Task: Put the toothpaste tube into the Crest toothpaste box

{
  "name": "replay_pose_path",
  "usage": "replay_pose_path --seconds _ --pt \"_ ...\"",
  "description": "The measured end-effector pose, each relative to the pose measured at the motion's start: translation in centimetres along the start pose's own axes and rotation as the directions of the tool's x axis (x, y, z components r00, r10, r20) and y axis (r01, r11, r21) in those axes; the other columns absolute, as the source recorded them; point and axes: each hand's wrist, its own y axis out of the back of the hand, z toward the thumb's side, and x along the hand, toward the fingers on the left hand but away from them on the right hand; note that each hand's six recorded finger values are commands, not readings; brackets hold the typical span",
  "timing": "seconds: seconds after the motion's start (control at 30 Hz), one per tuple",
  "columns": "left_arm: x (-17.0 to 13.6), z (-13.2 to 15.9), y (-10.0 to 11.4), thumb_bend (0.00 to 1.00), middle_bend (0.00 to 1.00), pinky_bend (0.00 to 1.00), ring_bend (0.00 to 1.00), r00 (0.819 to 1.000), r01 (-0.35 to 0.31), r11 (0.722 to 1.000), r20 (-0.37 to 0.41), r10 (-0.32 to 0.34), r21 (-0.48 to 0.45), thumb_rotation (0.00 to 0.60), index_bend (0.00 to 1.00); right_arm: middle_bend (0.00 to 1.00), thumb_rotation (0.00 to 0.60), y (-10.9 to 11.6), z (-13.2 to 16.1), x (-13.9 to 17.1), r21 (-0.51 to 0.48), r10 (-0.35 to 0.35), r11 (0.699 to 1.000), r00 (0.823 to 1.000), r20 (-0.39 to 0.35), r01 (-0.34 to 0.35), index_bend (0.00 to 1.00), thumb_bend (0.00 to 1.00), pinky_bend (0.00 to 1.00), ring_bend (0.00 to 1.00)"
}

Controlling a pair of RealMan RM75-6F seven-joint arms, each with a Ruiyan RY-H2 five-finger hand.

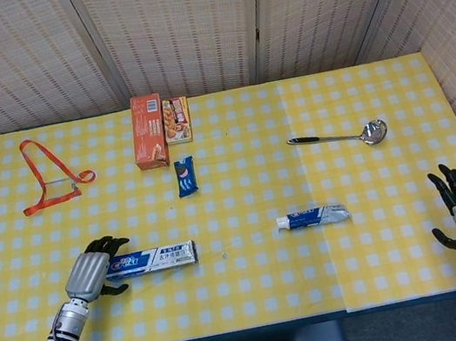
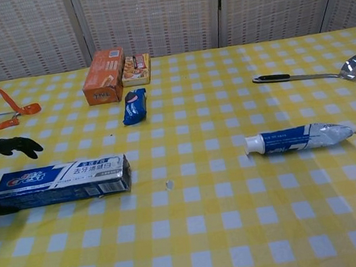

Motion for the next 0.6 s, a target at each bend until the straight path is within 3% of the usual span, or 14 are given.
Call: replay_pose_path --seconds 0.37,0.6 --pt "1.8 -0.2 -0.5 0.24 0.44 0.28 0.33 1.0 0.01 1.0 -0.023 -0.01 -0.028 0.6 0.42 0.0 0.6 -0.1 -0.5 -0.3 0.005 0.004 1.0 1.0 0.024 -0.004 0.0 0.27 0.0 0.0" --pt "2.4 -0.7 -0.9 0.25 0.5 0.32 0.38 0.998 0.025 1.0 -0.055 -0.026 -0.012 0.6 0.48 0.0 0.6 0.1 -0.7 -0.3 0.001 -0.004 1.0 0.999 0.035 0.004 0.0 0.27 0.0 0.0"
